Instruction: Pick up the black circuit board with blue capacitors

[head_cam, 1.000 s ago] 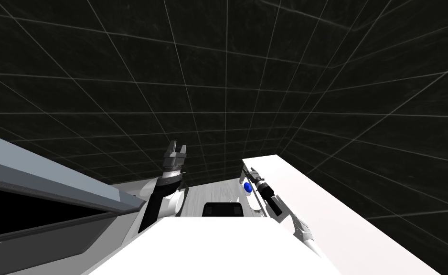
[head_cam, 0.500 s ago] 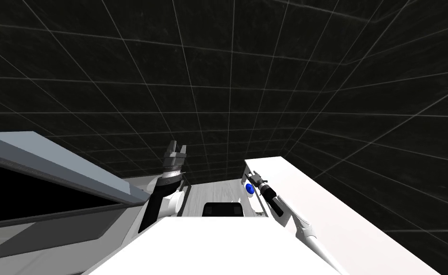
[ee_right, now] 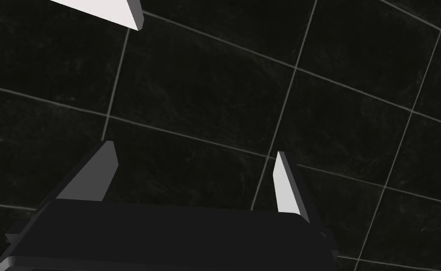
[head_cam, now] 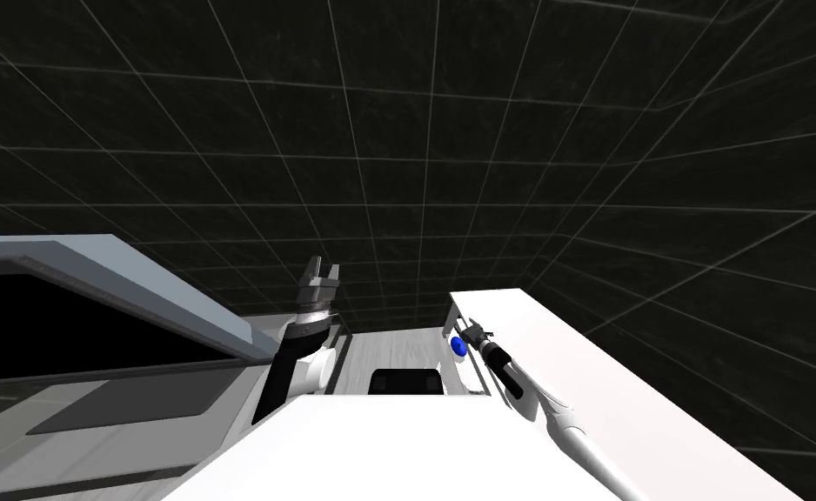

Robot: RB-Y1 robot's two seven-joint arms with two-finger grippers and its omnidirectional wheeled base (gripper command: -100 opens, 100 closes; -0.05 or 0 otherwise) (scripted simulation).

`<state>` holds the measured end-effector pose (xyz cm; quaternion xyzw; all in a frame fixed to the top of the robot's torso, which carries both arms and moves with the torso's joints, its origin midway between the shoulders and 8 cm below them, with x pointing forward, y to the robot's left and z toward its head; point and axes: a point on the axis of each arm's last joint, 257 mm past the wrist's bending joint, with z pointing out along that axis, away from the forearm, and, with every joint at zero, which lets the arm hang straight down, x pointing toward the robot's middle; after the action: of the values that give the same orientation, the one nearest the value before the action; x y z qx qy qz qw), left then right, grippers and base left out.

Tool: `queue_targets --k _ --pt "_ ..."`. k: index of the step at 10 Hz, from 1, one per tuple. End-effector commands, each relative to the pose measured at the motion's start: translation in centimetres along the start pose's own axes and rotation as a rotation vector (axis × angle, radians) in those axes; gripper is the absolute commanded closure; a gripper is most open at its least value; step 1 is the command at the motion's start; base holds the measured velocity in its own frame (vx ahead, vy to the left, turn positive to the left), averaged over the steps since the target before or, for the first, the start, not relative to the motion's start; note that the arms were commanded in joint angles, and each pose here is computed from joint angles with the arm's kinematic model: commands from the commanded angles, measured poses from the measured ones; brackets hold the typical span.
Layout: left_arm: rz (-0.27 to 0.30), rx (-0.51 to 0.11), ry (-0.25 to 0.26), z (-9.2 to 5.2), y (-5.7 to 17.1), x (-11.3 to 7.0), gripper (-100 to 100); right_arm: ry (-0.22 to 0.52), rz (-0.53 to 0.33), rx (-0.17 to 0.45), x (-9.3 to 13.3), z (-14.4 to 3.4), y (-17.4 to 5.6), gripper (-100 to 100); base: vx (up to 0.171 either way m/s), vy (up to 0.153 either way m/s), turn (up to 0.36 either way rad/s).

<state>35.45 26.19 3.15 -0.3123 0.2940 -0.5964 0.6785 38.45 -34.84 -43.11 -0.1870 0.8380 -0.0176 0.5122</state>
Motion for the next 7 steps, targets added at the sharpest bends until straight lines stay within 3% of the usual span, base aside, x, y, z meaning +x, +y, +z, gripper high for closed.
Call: queue_targets --k 1,3,4,6,7 --pt "0.000 0.000 0.000 0.0 0.0 0.0 0 0.049 -0.052 0.012 1.6 -0.3 -1.0 -100 -0.006 0.013 0.052" --pt "0.000 0.000 0.000 0.0 0.0 0.0 0 0.135 -0.203 0.029 4.6 -0.8 -3.6 -100 -0.006 0.014 0.107" --pt "0.000 0.000 0.000 0.0 0.0 0.0 0 0.156 -0.201 0.033 5.6 -1.1 -3.9 -100 -0.005 0.011 0.047" --pt "0.000 0.000 0.000 0.0 0.0 0.0 0 0.238 -0.339 0.048 8.2 -2.0 -6.7 -100 -0.004 0.014 0.086" --pt "0.000 0.000 0.000 0.0 0.0 0.0 0 0.258 -0.337 0.052 9.1 -2.3 -7.1 -100 -0.003 0.010 0.048"
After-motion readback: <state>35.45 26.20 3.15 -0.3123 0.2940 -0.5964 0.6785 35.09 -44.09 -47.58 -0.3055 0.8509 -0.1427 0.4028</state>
